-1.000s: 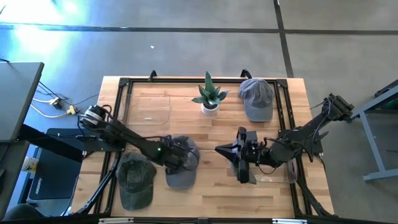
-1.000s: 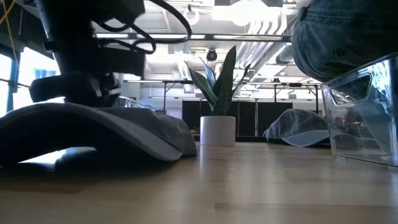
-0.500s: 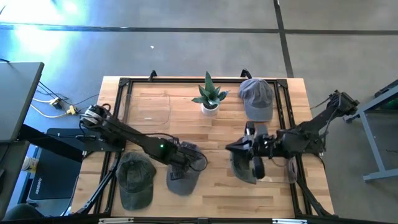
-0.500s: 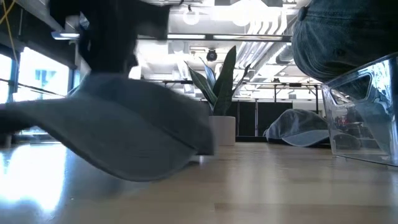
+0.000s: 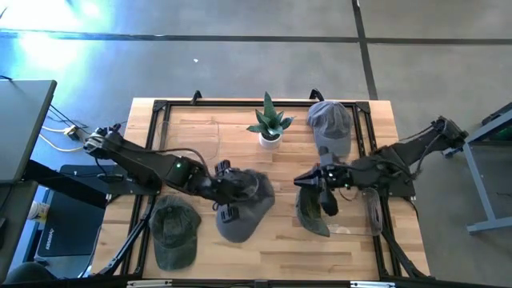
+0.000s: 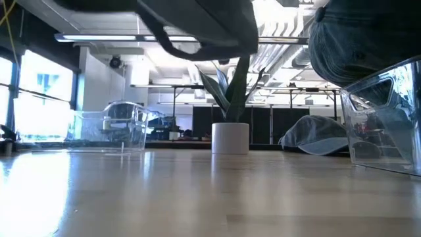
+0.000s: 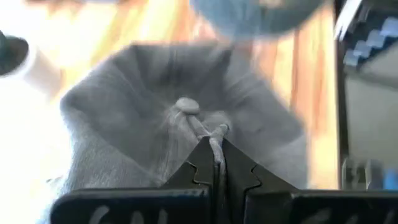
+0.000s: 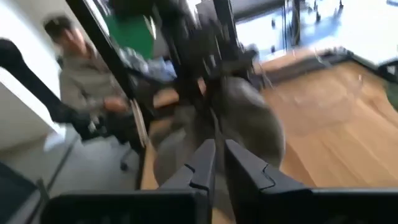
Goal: Pick & Place hat
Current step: Put the left gray cap into the left transparent bin
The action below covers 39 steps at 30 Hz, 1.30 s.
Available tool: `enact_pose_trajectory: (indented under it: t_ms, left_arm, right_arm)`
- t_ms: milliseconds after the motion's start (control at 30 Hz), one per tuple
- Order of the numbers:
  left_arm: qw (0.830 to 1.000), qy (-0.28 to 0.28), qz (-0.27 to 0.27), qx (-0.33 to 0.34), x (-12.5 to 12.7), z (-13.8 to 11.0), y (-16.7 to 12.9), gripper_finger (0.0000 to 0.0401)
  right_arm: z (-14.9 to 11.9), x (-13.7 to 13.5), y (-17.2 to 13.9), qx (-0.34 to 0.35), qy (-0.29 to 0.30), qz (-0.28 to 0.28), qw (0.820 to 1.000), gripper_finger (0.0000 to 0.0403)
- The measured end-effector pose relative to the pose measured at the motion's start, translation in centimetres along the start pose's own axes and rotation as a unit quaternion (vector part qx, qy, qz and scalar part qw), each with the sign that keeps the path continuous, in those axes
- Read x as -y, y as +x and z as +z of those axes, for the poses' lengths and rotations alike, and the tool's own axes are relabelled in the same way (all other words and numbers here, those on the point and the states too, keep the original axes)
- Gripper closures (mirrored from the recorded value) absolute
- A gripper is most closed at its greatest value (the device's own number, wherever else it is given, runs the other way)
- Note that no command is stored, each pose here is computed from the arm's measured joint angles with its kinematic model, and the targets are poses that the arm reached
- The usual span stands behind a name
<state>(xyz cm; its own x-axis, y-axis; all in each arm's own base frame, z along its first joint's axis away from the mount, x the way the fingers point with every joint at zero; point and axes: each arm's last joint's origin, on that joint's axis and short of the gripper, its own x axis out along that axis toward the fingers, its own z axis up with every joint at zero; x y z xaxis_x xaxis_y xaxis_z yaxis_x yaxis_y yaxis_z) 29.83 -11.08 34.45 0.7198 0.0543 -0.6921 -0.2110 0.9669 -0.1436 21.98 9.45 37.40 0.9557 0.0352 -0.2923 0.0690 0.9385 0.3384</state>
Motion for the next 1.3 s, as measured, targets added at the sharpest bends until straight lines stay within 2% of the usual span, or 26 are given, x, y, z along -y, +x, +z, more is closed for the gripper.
enact_pose_trajectory:
  t_ms: [167, 400, 500, 633, 800, 900, 1000, 1133, 1267, 1300]
  left_arm:
    - [0.999, -0.020, 0.024, 0.041, -0.2, 0.5, -0.8, 0.0401]
    - [0.997, -0.019, 0.039, 0.061, -0.2, 0.7, -0.7, 0.0401]
    - [0.997, -0.009, 0.037, 0.072, -0.1, 0.9, -0.8, 0.0401]
    - [0.996, 0.011, 0.045, 0.075, -0.2, 0.9, -0.8, 0.0401]
    - [0.996, 0.024, 0.048, 0.075, -0.2, 0.9, -0.8, 0.0401]
    - [0.996, 0.028, 0.048, 0.075, -0.2, 1.0, -0.8, 0.0401]
    - [0.994, 0.039, 0.046, 0.086, 0.0, 1.6, -1.4, 0.0401]
    - [0.992, 0.058, 0.056, 0.098, 0.0, 2.6, -2.7, 0.0401]
    - [0.990, 0.069, 0.074, 0.095, -0.3, 3.1, -3.8, 0.0401]
    - [0.990, 0.071, 0.081, 0.090, -0.4, 3.1, -4.0, 0.0401]
  right_arm:
    - [0.1, 2.3, 1.0, -0.055, 0.008, -0.004, 0.998, 0.0299]
    - [-0.2, 5.6, 4.5, -0.118, 0.061, -0.024, 0.991, 0.0161]
    - [-0.9, 6.8, 6.4, -0.145, 0.081, -0.043, 0.985, 0.0117]
    - [-1.7, 7.5, 8.6, -0.162, 0.095, -0.049, 0.981, 0.0095]
    - [-2.1, 7.5, 10.7, -0.162, 0.106, 0.000, 0.981, 0.0092]
    - [-2.4, 7.4, 11.6, -0.168, 0.094, 0.025, 0.981, 0.0100]
    - [-2.8, 7.4, 12.1, -0.171, 0.083, 0.024, 0.981, 0.0136]
    - [-2.6, 7.1, 12.5, -0.146, 0.061, 0.034, 0.987, 0.0235]
    - [-1.5, 6.5, 11.9, -0.116, 0.057, 0.079, 0.988, 0.0369]
    - [-1.1, 6.2, 11.5, -0.109, 0.058, 0.097, 0.988, 0.0384]
